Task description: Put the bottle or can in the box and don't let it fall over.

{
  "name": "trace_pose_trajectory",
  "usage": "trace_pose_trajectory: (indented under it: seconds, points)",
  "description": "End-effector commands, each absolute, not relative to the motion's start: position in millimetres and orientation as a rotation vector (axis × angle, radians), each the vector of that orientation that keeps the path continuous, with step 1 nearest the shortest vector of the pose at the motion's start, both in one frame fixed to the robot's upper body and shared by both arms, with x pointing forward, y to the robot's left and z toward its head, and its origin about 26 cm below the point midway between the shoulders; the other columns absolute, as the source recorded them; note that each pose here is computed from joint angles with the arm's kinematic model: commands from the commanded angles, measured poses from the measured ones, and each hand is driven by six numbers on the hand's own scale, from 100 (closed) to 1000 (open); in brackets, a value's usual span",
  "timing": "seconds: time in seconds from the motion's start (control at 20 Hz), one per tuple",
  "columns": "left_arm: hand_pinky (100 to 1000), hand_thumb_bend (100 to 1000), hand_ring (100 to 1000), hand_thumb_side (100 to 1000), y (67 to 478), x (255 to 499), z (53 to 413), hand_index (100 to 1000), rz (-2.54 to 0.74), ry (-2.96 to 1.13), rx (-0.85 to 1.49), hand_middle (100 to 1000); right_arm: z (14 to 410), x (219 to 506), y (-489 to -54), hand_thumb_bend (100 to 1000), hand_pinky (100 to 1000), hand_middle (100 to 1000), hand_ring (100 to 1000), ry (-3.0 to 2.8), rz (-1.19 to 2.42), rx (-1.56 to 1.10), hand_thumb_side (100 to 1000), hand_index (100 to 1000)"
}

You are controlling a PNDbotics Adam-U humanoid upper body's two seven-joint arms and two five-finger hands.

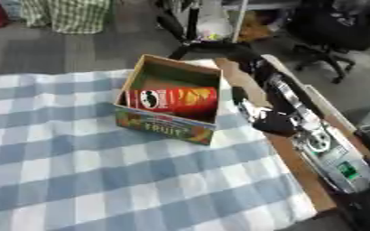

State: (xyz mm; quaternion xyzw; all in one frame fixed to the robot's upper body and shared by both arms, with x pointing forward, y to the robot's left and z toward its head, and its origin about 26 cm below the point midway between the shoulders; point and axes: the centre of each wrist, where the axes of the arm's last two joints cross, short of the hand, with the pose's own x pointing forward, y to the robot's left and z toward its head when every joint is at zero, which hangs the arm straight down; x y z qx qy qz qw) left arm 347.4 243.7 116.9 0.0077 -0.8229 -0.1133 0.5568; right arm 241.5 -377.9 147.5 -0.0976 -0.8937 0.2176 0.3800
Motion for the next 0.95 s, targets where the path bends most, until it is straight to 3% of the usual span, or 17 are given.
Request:
trace_pose_trajectory:
  seconds: [0.05, 0.4, 0.95]
  points:
    - [836, 434, 874, 901, 256.2, 346.0, 119.9, 911, -0.263, -1.948, 0.076, 714, 136.8, 239.3, -360.4, 100, 983, 854, 1000, -2.332, 0.53, -0.125, 470, 1000]
    - [837, 434, 878, 900, 270.2, 339.2, 106.3, 910, -0.225, -1.907, 0.137, 715, 100.0, 236.9, -318.1, 100, 974, 826, 1000, -2.29, 0.54, 0.048, 470, 1000]
    - [836, 425, 875, 901, 273.4, 335.3, 96.3, 907, -0.201, -1.873, 0.158, 712, 91.8, 247.7, -261.8, 100, 969, 807, 1000, -2.166, 0.559, 0.202, 470, 1000]
